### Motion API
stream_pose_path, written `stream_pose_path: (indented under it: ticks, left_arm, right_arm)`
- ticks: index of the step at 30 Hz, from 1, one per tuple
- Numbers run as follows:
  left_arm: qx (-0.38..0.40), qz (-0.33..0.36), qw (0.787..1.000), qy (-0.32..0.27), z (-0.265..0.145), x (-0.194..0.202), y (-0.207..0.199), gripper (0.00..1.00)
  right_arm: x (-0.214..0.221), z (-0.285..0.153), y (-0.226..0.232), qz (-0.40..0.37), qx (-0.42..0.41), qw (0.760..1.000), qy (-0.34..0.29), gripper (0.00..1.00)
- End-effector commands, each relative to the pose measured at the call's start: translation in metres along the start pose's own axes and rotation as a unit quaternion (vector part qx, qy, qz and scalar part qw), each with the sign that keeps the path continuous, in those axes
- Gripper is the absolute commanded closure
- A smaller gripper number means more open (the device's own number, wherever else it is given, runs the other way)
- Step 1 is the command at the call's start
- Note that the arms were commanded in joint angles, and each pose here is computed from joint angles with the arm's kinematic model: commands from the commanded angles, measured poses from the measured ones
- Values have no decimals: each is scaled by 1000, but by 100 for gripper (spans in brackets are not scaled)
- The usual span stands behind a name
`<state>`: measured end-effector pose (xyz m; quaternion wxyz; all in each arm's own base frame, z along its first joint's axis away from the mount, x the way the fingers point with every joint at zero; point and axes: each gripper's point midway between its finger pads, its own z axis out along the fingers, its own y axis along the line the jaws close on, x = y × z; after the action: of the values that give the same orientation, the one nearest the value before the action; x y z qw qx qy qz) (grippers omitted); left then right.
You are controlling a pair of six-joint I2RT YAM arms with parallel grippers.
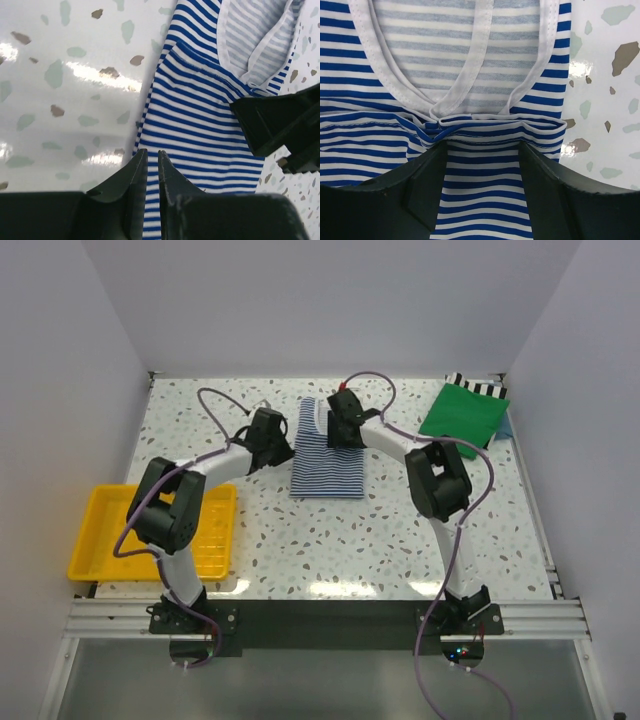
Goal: Fold and stack the tank tops
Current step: Fold the tank top
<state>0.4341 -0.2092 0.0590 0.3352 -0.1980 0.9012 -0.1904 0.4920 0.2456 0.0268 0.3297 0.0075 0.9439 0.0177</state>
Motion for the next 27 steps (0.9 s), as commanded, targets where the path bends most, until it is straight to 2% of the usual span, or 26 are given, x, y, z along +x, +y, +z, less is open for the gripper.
stream_pose_path:
  ticks: [1, 6, 12, 15, 18, 23, 27]
  left_arm:
    - [9, -40, 998, -49, -37, -22, -5, 81]
    - [15, -34, 998, -41, -69, -2, 8, 80]
    - [2, 2, 1000, 2, -103, 53, 45, 76]
    - [9, 34, 998, 46, -117, 92, 59, 73]
    - [22, 84, 992, 87, -131, 127, 64, 64]
    - [61, 115, 981, 144, -151, 167, 68, 49]
    - [86, 119, 974, 175, -164, 184, 66, 43]
  right_arm:
    - [39, -4, -14, -54, 2, 997, 55, 36]
    - [65, -25, -7, -91, -20, 994, 53, 34]
    - [116, -53, -5, -128, -30, 989, 71, 34]
    - [148, -67, -11, -122, -18, 988, 97, 34]
    - [163, -89, -18, -83, -6, 991, 101, 32]
    - [150, -124, -13, -4, -48, 997, 61, 26]
    - [123, -151, -15, 14, -55, 998, 25, 22]
